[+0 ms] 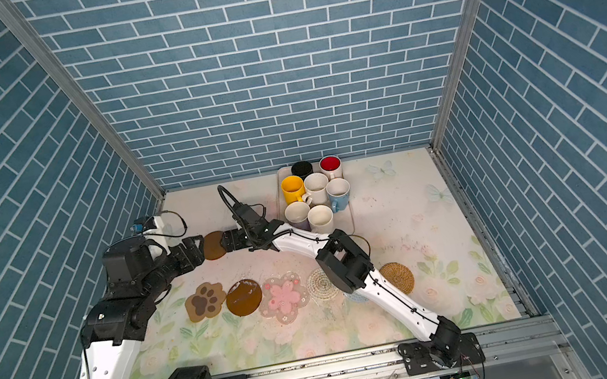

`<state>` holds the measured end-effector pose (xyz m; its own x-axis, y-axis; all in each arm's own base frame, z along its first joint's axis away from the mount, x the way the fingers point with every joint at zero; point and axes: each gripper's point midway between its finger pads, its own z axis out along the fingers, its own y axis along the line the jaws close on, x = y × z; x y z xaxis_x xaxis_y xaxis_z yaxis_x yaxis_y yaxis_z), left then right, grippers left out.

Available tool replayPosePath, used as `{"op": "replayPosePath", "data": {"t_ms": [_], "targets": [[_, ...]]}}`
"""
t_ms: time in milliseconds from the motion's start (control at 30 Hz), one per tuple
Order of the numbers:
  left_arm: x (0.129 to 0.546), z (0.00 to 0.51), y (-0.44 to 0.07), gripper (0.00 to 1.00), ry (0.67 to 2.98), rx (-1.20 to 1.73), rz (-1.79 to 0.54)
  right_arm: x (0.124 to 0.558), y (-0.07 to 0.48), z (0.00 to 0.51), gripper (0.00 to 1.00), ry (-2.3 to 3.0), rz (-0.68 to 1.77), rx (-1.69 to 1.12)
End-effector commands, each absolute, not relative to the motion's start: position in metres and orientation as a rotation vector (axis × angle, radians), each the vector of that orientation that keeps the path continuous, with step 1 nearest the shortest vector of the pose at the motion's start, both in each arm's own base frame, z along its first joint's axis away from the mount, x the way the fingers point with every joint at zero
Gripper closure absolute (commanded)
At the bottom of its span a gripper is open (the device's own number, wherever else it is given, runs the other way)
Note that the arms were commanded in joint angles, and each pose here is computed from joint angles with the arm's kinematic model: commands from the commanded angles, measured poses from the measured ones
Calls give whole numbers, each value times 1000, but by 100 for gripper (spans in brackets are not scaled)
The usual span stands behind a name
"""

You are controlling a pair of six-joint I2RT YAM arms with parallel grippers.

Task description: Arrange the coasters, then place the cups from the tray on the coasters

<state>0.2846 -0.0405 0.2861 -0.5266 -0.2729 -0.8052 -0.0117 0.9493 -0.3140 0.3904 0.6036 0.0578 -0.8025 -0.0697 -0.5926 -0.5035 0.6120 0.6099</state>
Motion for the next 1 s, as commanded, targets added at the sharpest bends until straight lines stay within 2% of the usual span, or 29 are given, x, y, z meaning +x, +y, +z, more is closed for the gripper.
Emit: {"op": "replayPosePath", "data": {"t_ms": [0,300,967], "targets": [[282,280,-48,19,2125,-190,-374,410,617,70,15,2235,1153,-292],[280,282,-52,19,2114,-182,-408,412,630,48,16,2231,1229,-213],[281,280,-54,20,2109,-189,-427,357,670,52,19,2197,1319,-336]]}}
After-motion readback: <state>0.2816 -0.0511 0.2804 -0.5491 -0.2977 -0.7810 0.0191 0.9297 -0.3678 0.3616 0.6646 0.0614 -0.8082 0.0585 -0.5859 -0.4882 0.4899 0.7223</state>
